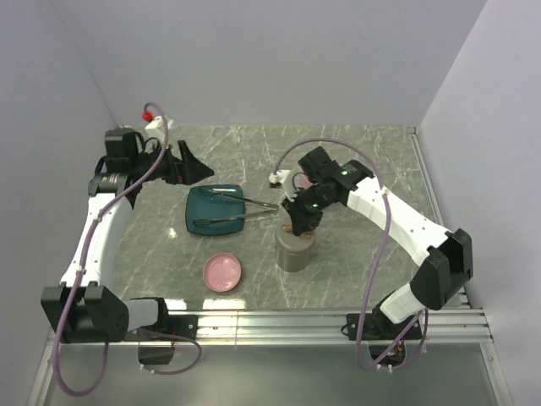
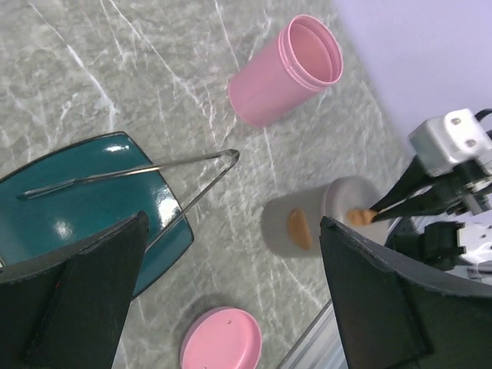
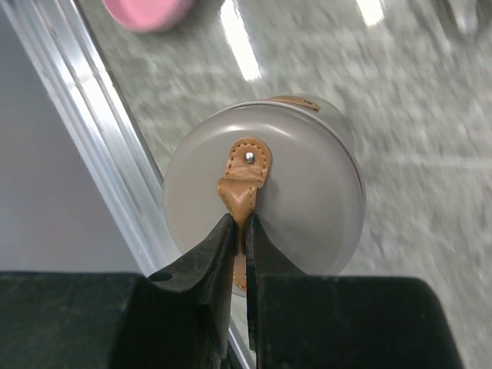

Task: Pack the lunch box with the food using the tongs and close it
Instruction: Move the packing box to the center of the board, then pick up the box lid from the center of the board.

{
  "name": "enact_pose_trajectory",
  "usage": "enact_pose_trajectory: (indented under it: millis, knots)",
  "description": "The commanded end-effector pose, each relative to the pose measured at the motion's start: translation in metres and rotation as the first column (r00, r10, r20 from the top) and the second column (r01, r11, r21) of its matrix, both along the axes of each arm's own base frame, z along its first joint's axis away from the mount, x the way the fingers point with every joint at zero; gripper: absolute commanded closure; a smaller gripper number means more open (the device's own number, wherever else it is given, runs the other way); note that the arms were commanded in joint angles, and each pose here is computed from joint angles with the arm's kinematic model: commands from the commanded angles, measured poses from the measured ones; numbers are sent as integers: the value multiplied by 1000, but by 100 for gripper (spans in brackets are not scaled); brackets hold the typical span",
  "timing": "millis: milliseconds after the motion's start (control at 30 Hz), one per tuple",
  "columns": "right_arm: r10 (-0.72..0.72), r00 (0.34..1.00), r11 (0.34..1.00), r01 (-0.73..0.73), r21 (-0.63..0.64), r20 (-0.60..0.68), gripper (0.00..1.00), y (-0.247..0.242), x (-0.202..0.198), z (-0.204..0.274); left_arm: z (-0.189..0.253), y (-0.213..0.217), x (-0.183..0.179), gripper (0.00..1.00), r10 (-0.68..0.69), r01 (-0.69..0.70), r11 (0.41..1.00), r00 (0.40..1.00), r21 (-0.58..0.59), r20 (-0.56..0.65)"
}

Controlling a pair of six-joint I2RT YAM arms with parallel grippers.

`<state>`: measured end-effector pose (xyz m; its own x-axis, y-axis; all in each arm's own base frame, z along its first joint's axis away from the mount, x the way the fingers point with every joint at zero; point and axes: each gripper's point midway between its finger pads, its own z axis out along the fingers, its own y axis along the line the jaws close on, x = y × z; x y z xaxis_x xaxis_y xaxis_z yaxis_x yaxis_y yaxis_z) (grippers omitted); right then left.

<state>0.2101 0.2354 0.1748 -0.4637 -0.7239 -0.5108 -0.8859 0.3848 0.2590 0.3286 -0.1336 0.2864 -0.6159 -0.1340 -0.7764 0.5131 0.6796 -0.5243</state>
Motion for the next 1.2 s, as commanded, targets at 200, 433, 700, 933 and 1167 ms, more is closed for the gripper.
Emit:
enact_pose_trajectory:
  millis: [200,433,700,933,1167]
  knots:
    - [-2,999,998,0,64,38,100,87,34,-1,28,16,-38,1,-102,110,994,975,-27,197]
    - [-43,995,998,40,38,85,100,99,63,4,-15,30,-56,1,-209,166,965,956,204,208]
    - [-24,998,997,20,81,50,91,106,52,17,-37,22,-97,5,-379,296,910,878,290,292]
    - [10,999,987,-16,159,38,64,107,27,57,-63,27,-111,7,-427,328,874,870,359,245]
    - [27,994,973,-50,225,104,41,108,24,91,-72,27,-117,7,-413,329,882,885,337,216]
